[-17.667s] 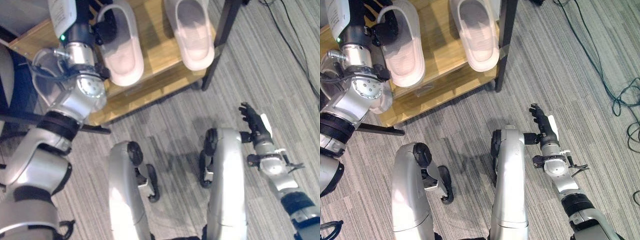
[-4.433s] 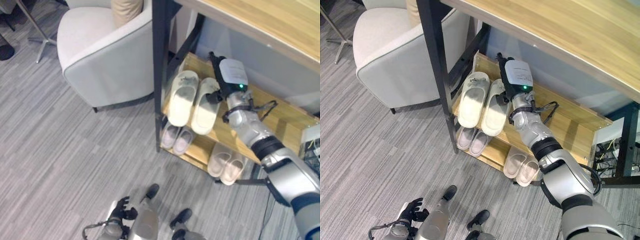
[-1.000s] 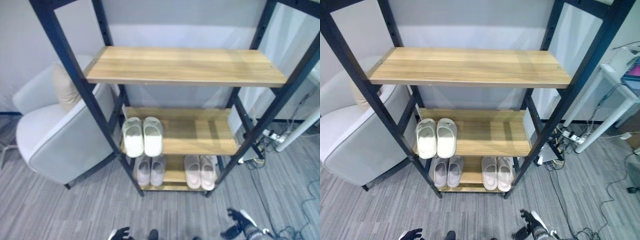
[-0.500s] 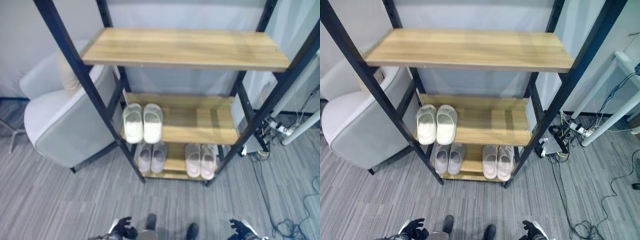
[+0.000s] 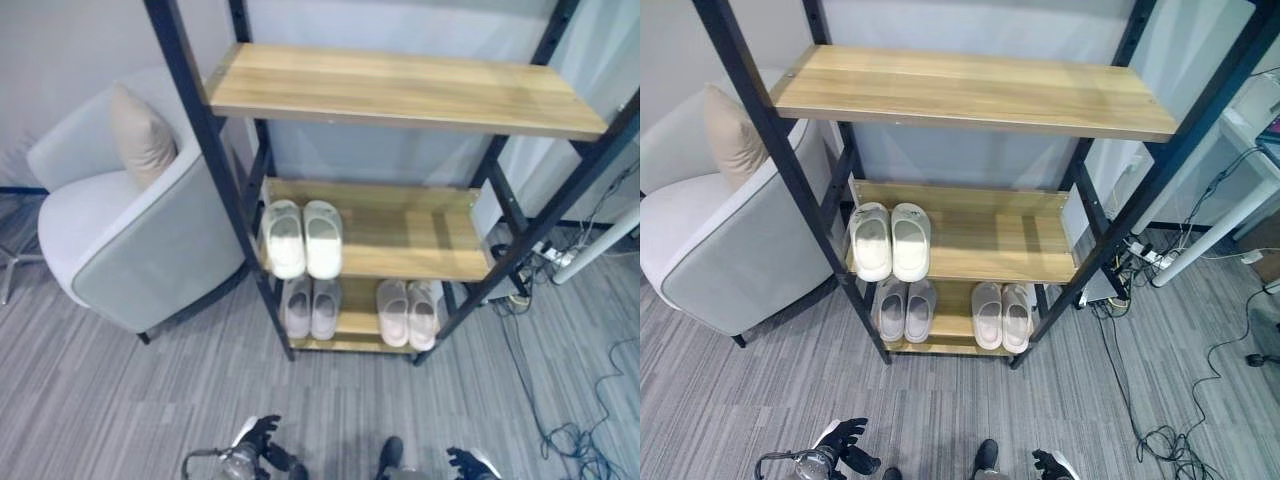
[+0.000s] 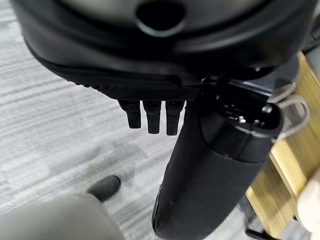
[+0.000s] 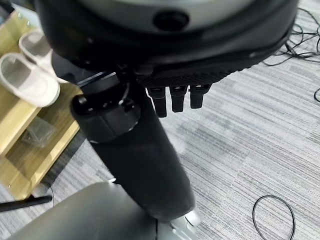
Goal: Arrange the slippers neatly on the shoe rack.
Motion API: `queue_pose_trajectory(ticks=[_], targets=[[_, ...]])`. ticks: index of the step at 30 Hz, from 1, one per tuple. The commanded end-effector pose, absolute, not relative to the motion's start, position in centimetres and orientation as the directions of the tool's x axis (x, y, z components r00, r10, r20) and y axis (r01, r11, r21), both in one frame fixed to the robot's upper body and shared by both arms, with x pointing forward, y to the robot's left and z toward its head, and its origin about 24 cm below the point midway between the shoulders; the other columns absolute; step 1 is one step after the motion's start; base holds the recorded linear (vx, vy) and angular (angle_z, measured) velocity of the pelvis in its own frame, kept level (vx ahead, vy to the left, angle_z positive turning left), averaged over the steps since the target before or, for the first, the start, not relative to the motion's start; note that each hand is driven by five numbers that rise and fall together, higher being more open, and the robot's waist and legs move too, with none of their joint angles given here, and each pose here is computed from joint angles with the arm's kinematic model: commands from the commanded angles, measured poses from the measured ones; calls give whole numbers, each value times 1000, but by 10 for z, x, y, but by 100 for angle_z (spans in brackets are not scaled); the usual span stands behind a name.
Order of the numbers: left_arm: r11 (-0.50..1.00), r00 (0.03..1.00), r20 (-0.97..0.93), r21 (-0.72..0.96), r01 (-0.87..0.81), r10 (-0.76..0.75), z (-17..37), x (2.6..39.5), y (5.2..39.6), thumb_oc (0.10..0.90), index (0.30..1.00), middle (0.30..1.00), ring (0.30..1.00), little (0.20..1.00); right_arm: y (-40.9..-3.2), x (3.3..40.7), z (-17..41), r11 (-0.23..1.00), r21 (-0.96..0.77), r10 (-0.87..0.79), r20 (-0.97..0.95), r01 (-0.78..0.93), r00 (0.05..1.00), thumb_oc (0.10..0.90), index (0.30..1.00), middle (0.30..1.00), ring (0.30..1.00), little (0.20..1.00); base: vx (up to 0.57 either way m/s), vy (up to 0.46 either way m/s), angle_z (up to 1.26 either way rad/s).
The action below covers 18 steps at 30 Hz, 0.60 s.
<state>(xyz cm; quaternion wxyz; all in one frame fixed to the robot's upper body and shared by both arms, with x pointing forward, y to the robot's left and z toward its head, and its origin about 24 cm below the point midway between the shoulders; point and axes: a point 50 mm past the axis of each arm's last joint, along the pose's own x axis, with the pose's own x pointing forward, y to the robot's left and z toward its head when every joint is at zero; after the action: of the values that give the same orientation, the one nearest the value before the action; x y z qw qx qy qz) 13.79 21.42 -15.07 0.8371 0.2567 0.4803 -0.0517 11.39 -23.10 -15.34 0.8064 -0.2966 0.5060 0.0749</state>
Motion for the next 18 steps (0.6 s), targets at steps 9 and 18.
queue_pose_trajectory(ticks=[9, 18], targets=[[862, 532, -829, 387, 327, 170, -151, 133, 218, 800, 900, 900, 900, 900, -231, 121, -151, 805, -416, -172, -846, -423, 506, 800, 900, 900, 900, 900, -74, -43, 14], [859, 554, -825, 363, 363, 114, -152, 140, 202, 800, 900, 900, 900, 900, -239, 109, -153, 797, -435, -217, -854, -419, 473, 800, 900, 900, 900, 900, -39, -67, 2]])
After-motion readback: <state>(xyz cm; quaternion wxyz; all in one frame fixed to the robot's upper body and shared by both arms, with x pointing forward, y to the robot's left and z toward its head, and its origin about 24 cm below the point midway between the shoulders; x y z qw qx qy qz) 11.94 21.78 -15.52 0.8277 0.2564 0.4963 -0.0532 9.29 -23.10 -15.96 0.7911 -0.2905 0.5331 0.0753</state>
